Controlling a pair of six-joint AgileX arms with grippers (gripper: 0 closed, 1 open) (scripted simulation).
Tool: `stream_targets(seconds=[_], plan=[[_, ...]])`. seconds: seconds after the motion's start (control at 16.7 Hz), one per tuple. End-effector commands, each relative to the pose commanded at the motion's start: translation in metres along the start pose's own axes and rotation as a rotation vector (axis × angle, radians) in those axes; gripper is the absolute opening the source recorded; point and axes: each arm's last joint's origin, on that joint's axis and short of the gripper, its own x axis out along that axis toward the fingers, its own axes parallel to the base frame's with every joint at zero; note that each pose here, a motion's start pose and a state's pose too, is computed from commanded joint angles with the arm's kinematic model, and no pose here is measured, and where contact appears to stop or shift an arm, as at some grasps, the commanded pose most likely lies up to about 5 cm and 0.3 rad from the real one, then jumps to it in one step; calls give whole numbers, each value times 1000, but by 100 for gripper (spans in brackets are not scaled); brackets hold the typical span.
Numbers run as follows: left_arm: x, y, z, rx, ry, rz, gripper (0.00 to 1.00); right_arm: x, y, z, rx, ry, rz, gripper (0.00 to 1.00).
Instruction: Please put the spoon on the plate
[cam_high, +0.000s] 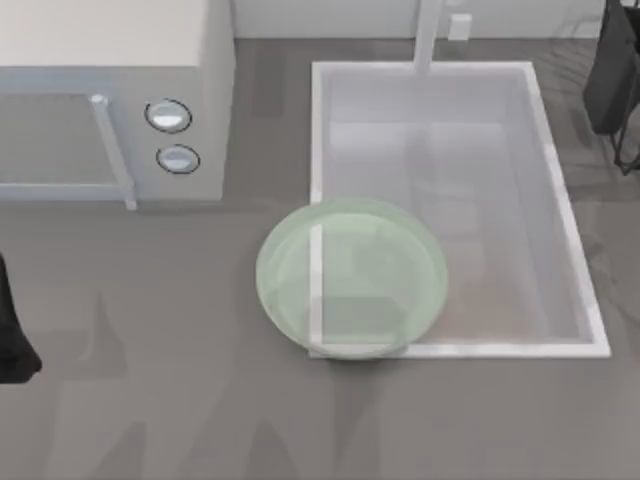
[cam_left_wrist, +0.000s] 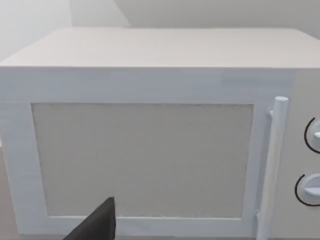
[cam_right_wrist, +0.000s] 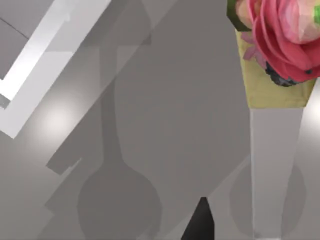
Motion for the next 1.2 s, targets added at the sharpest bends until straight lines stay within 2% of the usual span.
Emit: stream_targets(seconds=[0.42,0.66,0.9,1.02,1.2], plan=[[0,0,0,0,0,0,100,0,4,7,12,5,4,0],[0,0,0,0,0,0,100,2,23,39,101,15,2,0],[0,0,0,0,0,0,100,8,62,86,306,34,-2,0],[0,0,0,0,0,0,100,14,88,109,464,53,-6,0],[0,0,0,0,0,0,100,26,130,138,762,88,-24,0]])
